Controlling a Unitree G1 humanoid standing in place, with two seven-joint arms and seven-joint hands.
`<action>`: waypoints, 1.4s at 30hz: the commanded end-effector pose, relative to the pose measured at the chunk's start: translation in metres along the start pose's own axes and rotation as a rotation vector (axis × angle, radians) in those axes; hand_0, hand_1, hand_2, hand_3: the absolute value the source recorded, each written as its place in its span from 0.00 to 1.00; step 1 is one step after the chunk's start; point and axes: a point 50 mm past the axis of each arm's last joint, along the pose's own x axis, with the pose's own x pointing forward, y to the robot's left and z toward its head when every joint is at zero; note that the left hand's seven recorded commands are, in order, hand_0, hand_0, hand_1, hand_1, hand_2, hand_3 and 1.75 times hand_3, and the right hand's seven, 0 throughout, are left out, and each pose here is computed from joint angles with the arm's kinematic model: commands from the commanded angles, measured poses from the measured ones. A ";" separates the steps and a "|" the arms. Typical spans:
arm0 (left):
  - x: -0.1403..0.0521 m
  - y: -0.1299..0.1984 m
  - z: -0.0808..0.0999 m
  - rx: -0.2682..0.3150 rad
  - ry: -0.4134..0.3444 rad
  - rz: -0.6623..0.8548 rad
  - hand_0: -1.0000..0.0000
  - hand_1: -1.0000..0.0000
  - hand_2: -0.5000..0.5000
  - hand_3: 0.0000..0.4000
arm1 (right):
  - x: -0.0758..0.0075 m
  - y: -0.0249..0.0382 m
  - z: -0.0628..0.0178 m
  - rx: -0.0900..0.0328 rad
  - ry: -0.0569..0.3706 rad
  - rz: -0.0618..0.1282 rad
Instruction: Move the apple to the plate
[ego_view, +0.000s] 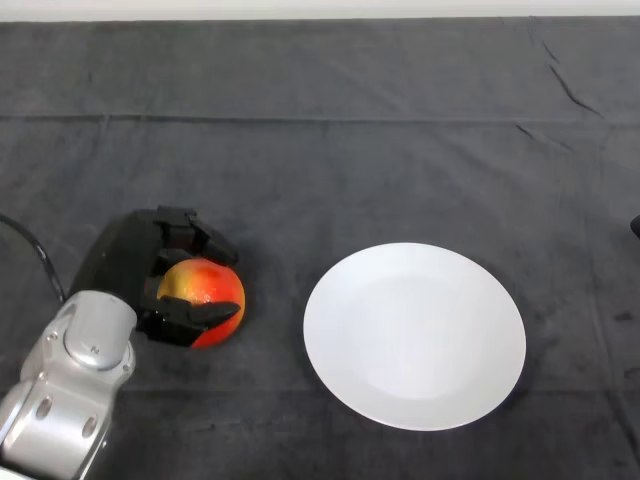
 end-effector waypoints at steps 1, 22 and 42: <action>-0.002 0.012 0.023 0.039 -0.080 0.051 0.00 0.00 0.50 1.00 | -0.0055 0.0097 0.0172 -0.029 -0.037 0.005; -0.013 -0.030 0.093 0.031 -0.333 0.103 0.00 0.00 0.50 1.00 | -0.0056 0.0099 0.0174 -0.027 -0.037 0.006; -0.014 -0.099 0.114 0.010 -0.433 -0.150 0.00 0.00 0.50 1.00 | -0.0056 0.0099 0.0174 -0.026 -0.036 0.007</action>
